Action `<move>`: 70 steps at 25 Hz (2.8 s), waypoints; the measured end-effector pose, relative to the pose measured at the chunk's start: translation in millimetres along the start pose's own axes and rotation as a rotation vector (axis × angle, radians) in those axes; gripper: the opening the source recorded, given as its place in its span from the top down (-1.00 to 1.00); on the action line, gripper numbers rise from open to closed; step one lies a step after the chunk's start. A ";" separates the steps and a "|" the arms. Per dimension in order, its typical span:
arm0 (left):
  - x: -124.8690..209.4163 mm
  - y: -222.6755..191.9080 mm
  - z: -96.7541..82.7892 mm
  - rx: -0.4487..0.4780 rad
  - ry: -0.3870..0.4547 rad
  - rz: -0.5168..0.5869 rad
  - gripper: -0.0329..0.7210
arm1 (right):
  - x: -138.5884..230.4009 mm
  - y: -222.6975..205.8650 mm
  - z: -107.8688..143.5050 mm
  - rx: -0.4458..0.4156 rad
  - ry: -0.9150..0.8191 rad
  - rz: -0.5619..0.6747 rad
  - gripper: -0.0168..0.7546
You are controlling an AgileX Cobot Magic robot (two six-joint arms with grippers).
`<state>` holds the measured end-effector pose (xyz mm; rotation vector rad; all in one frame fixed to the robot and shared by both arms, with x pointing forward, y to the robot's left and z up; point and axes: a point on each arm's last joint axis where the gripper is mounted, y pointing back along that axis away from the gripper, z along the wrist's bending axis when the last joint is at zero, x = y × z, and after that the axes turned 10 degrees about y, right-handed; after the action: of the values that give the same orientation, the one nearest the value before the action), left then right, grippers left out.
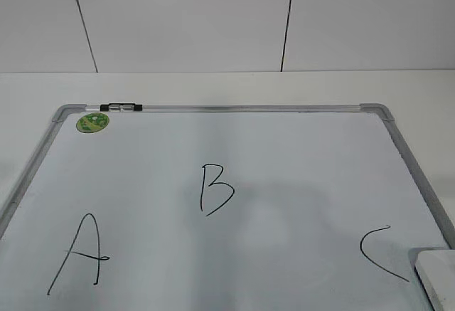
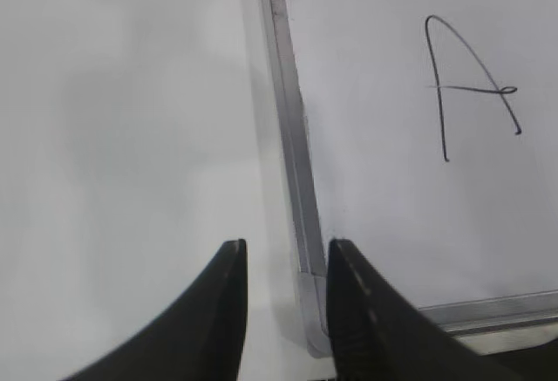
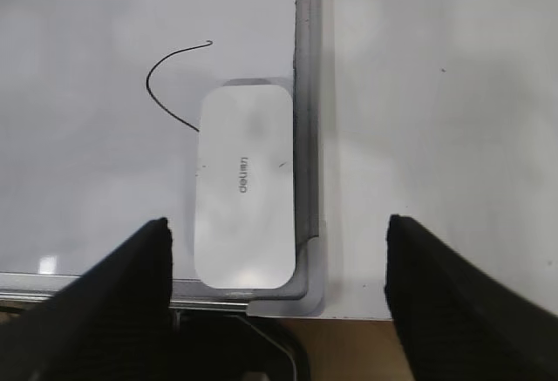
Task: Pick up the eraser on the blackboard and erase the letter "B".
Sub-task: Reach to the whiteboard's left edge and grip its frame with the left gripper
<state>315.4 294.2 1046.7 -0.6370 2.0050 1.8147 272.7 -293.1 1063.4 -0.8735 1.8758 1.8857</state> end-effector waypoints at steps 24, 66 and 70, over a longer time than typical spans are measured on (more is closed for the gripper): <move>-181.9 -159.8 -12.3 -0.022 0.051 0.399 0.28 | -33.4 -35.8 2.5 -0.136 -0.081 0.273 -0.56; -169.3 -248.6 -4.6 -0.046 0.065 0.486 0.29 | -33.7 -35.8 3.3 -0.144 -0.089 0.272 -0.56; -168.8 -248.4 -4.6 -0.046 0.065 0.491 0.29 | -33.7 -35.8 3.3 -0.144 -0.089 0.272 -0.56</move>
<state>593.4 286.4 933.2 -0.2241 2.3191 2.1348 320.0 -281.3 1056.8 -0.5876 1.9032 2.2046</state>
